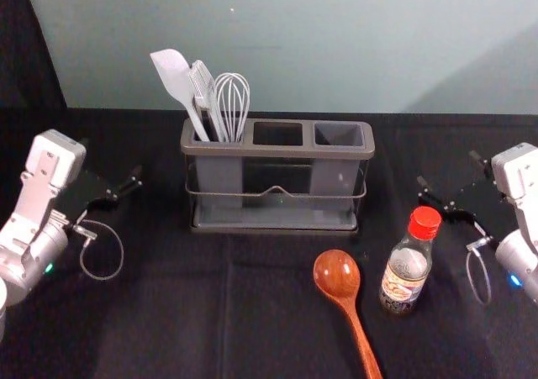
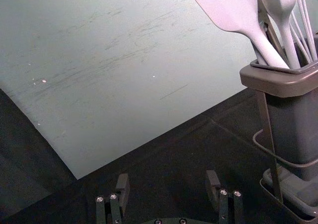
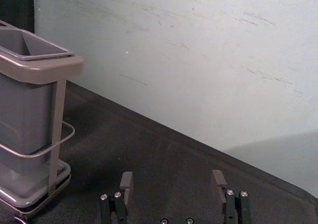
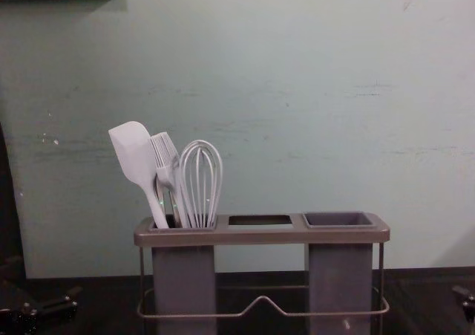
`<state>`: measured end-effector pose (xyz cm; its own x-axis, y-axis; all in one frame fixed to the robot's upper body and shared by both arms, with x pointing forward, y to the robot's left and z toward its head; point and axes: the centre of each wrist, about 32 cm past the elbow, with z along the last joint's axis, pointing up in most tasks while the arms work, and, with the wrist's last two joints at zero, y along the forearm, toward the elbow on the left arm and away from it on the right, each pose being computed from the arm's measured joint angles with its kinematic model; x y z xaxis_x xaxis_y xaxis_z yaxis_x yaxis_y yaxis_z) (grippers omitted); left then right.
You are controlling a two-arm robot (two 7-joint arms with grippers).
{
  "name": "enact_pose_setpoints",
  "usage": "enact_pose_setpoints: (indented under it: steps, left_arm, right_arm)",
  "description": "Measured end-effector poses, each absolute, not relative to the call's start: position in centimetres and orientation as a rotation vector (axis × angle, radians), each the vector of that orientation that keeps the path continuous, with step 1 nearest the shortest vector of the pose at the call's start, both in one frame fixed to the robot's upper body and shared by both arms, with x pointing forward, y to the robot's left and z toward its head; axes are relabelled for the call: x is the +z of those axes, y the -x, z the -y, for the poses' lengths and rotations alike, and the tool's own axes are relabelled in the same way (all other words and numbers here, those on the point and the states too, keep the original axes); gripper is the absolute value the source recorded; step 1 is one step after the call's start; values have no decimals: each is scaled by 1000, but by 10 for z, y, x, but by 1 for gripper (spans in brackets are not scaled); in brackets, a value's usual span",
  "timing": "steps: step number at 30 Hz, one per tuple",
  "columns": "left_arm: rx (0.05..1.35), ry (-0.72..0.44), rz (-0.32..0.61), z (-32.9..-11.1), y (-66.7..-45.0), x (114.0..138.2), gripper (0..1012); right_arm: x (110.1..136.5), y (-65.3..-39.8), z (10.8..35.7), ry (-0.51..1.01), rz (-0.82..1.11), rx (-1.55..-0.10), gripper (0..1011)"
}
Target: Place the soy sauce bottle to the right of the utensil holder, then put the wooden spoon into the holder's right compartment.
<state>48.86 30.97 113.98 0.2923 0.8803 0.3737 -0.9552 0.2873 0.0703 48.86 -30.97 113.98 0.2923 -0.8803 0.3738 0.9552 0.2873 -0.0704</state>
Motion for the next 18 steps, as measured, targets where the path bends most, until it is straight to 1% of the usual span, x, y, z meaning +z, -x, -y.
enact_pose_setpoints:
  steps: [18]
  left_arm:
    - [1248,-304,285,-310,-489,1140,1005]
  right_arm:
    - [1140,-489,310,305,285,-1248,1003]
